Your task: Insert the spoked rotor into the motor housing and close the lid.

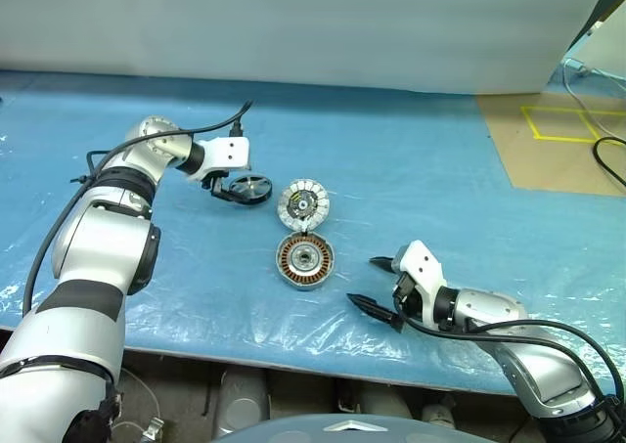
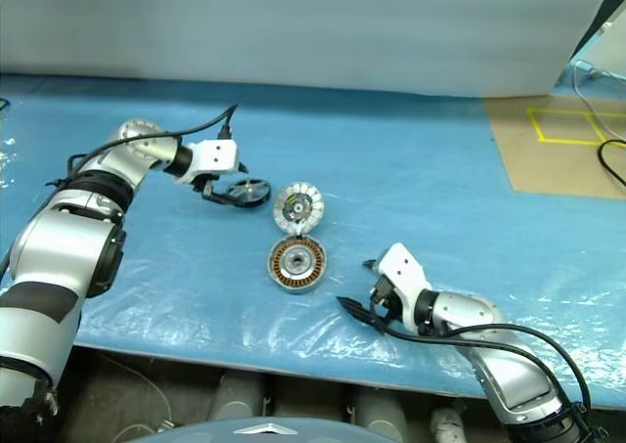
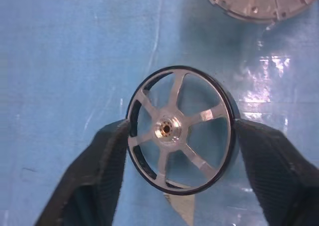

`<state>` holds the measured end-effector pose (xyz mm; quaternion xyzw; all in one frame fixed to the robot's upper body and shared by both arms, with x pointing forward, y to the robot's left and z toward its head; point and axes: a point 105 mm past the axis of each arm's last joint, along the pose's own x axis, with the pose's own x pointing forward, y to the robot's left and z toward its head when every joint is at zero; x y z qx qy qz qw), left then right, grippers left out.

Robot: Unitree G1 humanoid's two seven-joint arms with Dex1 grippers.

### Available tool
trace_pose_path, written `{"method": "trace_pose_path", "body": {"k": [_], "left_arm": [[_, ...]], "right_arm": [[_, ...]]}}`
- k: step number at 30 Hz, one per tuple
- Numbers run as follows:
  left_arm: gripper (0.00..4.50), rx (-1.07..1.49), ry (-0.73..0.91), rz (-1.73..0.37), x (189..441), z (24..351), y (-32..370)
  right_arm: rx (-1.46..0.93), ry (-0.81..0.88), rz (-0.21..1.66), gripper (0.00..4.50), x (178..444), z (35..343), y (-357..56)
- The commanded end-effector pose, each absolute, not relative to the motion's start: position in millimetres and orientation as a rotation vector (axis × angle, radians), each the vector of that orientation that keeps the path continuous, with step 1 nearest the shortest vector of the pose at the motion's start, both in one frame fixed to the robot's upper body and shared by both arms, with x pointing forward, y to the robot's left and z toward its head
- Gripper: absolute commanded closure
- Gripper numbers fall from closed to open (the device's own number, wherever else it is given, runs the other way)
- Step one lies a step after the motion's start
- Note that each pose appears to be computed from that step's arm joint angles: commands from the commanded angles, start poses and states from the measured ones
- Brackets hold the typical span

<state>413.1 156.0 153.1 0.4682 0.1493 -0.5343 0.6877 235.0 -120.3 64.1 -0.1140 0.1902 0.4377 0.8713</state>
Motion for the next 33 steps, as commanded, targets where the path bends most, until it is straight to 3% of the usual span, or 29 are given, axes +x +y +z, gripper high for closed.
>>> {"method": "trace_pose_path", "body": {"k": [1, 17, 33], "left_arm": [[1.54, 1.055, 0.288, -1.173, 418, 171, 153], [1.54, 1.154, 0.34, -1.103, 423, 150, 158], [1.54, 1.18, 0.39, -1.167, 416, 129, 154]], "right_arm": [[-0.25, 0.354, 0.931, 0.0, 233, 75, -115], [-0.247, 0.377, 0.914, 0.0, 228, 64, -125], [-0.255, 0.387, 0.908, 0.0, 225, 67, -126]]}}
